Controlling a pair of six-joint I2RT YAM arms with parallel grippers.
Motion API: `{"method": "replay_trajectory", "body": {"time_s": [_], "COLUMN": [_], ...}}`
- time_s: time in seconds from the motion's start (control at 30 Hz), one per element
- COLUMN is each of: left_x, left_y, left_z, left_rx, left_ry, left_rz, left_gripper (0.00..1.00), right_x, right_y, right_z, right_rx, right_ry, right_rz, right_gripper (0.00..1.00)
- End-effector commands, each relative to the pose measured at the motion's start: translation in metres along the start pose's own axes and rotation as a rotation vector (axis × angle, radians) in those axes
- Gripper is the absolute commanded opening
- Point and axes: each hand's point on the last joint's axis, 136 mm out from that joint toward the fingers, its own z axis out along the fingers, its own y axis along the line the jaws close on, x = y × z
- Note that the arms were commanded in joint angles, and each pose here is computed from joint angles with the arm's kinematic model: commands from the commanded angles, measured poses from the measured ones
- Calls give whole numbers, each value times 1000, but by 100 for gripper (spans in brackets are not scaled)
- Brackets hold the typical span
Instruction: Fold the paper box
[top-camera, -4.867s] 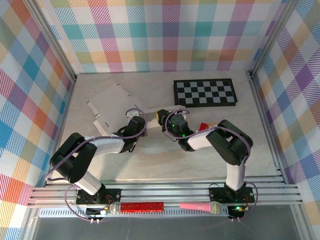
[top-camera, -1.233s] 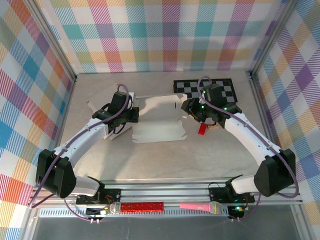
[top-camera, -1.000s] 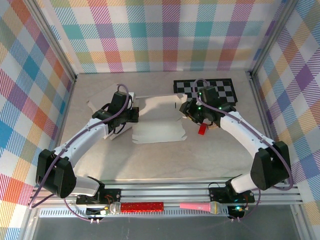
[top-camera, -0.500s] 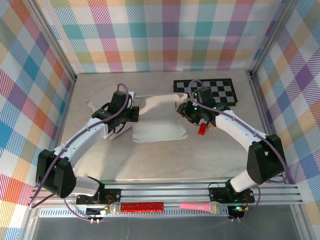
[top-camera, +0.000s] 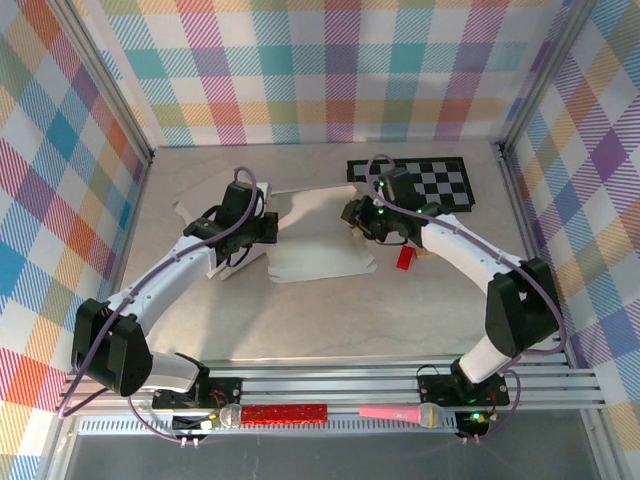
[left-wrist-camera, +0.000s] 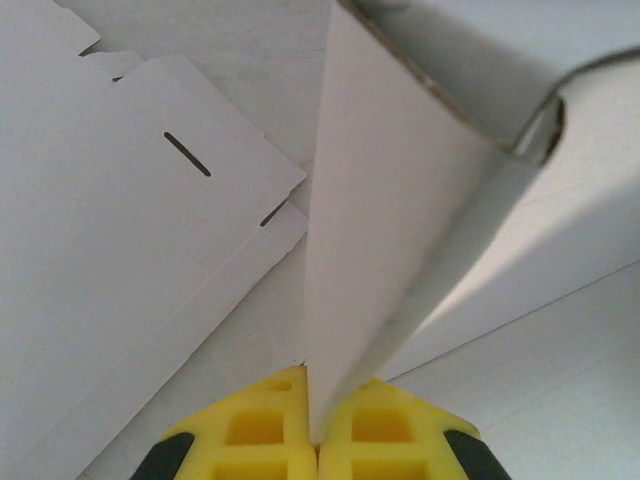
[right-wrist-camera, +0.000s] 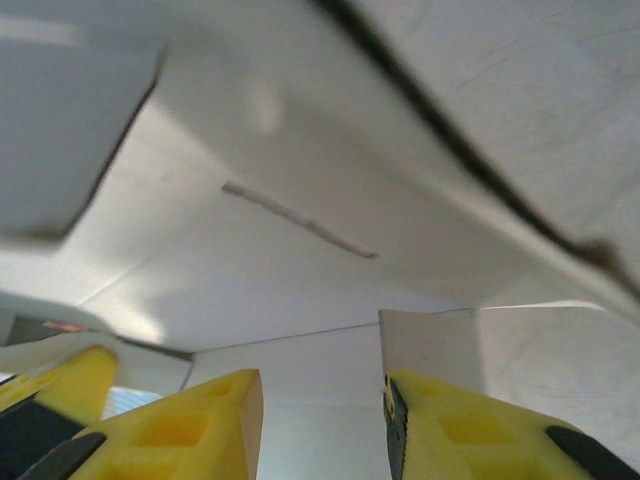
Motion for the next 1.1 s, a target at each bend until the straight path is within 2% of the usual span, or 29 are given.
{"method": "replay_trajectory", "body": {"time_s": [0.0, 0.1, 0.23, 0.33, 0.5, 0.6, 0.73, 1.07], "left_x": [-17, -26, -51, -72, -93, -105, -108, -88], "left_y": [-9, 1, 18, 17, 6, -1, -13, -20], "left_z": [-5, -4, 0, 4, 10, 7, 8, 5], "left_rx": [42, 44, 113, 205, 423, 565, 698, 741], "left_ry": [-60, -78, -89, -85, -24, -29, -2, 91], "left_rz": [-18, -54, -152, -180, -253, -321, -372, -358], "left_gripper": [0, 0, 0, 0, 0, 0, 0, 0], "right_x": [3, -4, -28, -58, -115, -131, -131, -118], "right_y": [33, 56, 100, 115, 102, 93, 101, 134], "right_z": [-1, -23, -67, -99, -131, -129, -127, -139], "right_rx": [-122, -179, -349, -394, -453, -487, -510, -678], "right_ry": [55, 36, -2, -70, -194, -158, -85, 28], "right_rz": [-46, -127, -192, -206, -131, -102, -200, -337], "right_gripper": [40, 46, 57, 59, 56, 52, 51, 51]}}
